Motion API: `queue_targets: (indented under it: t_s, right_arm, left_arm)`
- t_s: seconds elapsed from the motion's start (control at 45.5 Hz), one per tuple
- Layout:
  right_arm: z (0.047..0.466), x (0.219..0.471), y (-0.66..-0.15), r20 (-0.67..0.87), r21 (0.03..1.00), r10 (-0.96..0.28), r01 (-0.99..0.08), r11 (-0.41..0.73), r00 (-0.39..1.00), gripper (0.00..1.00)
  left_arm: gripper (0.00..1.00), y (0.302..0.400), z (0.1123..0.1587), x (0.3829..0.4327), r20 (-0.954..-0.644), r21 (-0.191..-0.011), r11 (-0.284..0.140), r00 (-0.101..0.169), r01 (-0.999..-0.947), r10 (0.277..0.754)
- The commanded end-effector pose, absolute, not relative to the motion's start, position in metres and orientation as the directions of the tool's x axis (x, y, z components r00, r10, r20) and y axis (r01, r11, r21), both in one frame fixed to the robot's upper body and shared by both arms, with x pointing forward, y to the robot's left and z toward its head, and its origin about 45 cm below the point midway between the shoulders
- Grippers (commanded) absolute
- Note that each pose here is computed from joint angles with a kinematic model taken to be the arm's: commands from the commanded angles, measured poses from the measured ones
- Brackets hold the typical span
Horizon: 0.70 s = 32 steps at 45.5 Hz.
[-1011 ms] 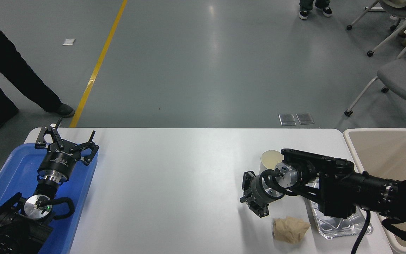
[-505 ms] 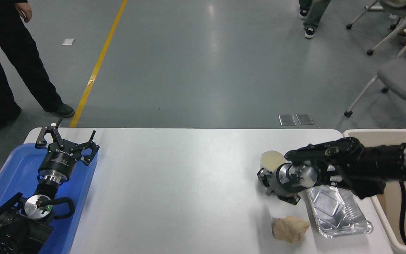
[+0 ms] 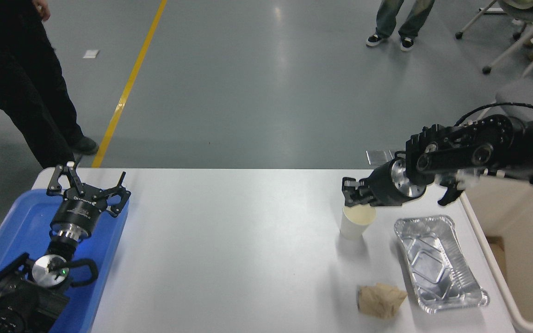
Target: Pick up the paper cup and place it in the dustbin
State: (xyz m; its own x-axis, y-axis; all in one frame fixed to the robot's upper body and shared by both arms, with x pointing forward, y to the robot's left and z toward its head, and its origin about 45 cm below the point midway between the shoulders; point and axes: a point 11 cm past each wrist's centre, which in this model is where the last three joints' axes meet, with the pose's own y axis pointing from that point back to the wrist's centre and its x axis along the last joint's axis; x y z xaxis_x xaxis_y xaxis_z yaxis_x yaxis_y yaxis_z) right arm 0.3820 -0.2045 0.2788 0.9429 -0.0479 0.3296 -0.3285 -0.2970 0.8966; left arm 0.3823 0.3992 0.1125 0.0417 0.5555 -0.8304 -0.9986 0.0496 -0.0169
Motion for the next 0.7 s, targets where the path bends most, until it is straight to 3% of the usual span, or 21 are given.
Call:
queue_targets:
  t_s: [0.0, 0.088, 0.418, 0.681]
  right_arm:
    - [0.372, 0.392, -0.186, 0.469, 0.833, 0.003, -0.441, -0.334, 0.883, 1.0]
    - [0.391, 0.388, -0.179, 0.475, 0.837, 0.031, -0.441, -0.325, 0.879, 1.0]
    - [0.398, 0.38, -0.182, 0.437, 0.875, 0.071, -0.406, -0.264, 0.897, 1.0]
    - [0.4, 0.354, -0.187, 0.29, 0.943, 0.128, -0.26, -0.209, 0.948, 1.0]
  left_arm:
    - [0.99, 0.3991, 0.1125, 0.3824, -0.83, -0.017, 0.05, 0.042, -0.9986, 0.555]
    - [0.99, 0.3991, 0.1125, 0.3824, -0.83, -0.017, 0.05, 0.042, -0.9986, 0.555]
    - [0.99, 0.3995, 0.1122, 0.3821, -0.83, -0.016, 0.049, 0.041, -0.9987, 0.556]
    - [0.99, 0.3993, 0.1128, 0.3827, -0.83, -0.018, 0.049, 0.042, -0.9986, 0.556]
